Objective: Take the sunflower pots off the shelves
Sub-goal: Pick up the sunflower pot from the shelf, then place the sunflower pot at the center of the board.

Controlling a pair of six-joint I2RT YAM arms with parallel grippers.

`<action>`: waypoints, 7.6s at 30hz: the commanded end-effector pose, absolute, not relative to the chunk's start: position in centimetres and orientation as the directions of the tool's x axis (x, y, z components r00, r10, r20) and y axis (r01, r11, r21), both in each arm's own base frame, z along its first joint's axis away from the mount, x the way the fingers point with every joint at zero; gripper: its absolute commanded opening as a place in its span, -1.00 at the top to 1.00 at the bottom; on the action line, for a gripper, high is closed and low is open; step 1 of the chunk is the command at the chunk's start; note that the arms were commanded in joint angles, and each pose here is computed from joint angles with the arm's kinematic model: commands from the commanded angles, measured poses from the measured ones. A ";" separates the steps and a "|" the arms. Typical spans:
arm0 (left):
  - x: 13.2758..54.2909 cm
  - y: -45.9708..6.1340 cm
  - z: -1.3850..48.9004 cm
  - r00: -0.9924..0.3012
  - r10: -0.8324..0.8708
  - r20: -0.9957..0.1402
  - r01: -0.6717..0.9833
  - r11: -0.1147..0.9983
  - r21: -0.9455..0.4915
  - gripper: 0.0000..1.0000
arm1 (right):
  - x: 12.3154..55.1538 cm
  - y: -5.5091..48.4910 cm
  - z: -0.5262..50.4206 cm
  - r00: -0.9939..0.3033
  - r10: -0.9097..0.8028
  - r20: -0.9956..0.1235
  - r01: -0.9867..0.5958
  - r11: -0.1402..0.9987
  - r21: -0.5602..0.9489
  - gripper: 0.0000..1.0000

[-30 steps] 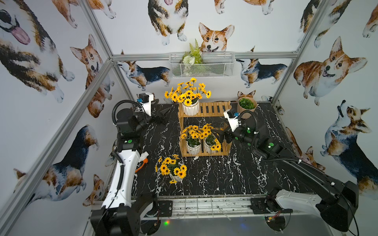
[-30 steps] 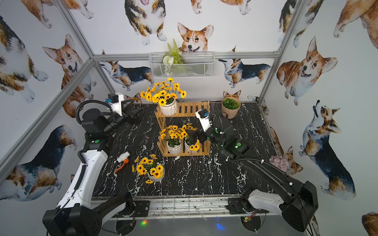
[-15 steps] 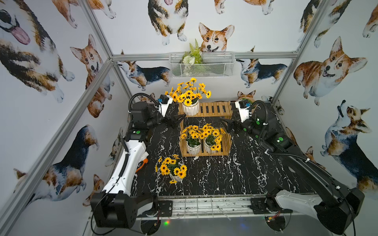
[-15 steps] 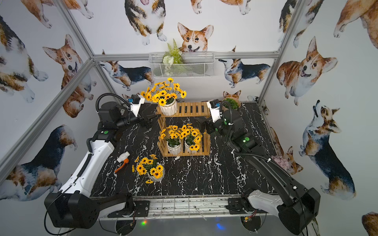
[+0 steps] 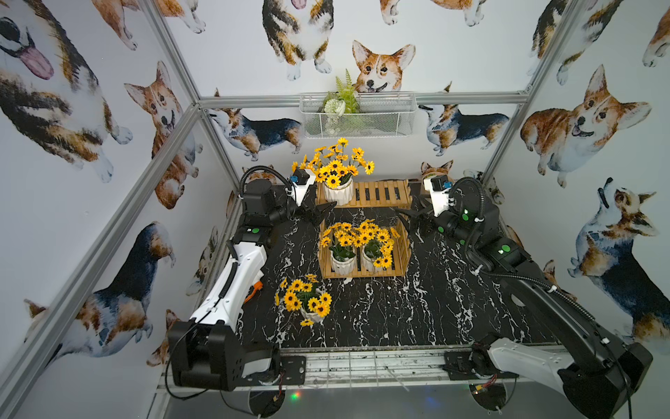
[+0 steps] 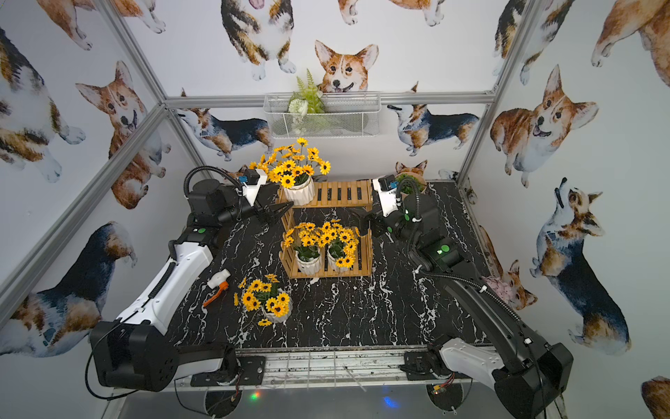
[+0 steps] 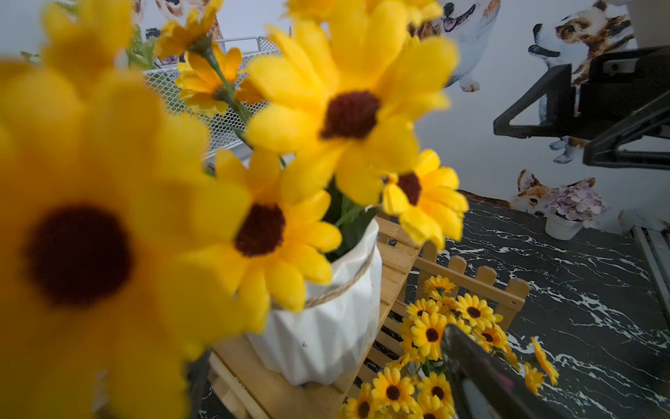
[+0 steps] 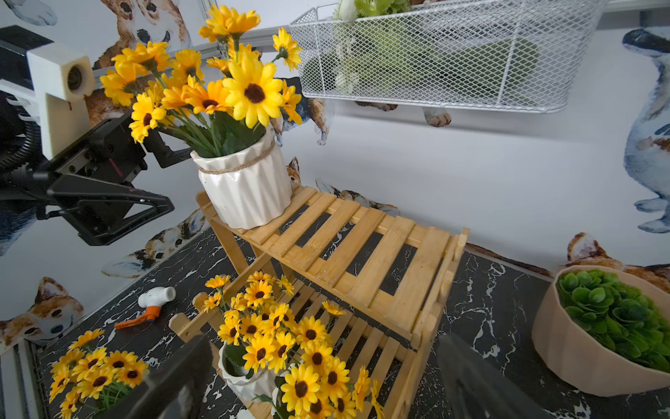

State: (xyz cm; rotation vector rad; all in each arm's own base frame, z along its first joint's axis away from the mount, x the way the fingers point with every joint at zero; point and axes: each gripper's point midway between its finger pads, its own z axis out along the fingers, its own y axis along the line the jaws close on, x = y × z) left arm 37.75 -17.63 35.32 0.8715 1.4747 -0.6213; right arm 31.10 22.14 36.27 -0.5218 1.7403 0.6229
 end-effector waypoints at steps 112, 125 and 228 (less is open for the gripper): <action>42.5 -23.9 35.9 0.006 -0.006 -1.000 0.915 0.404 0.003 -1.00 | 30.5 21.2 35.3 -0.248 -0.067 -0.966 -0.629 0.770 0.108 -0.99; 42.7 -24.2 35.8 -0.002 -0.009 -1.000 0.915 0.404 -0.006 -1.00 | 30.4 21.2 35.3 -0.249 -0.070 -0.966 -0.629 0.770 0.106 -0.99; 24.2 -25.8 35.7 0.071 0.005 -0.997 0.930 0.362 0.068 1.00 | 27.8 17.5 37.6 -0.247 0.020 -0.969 -0.530 0.834 0.153 -0.99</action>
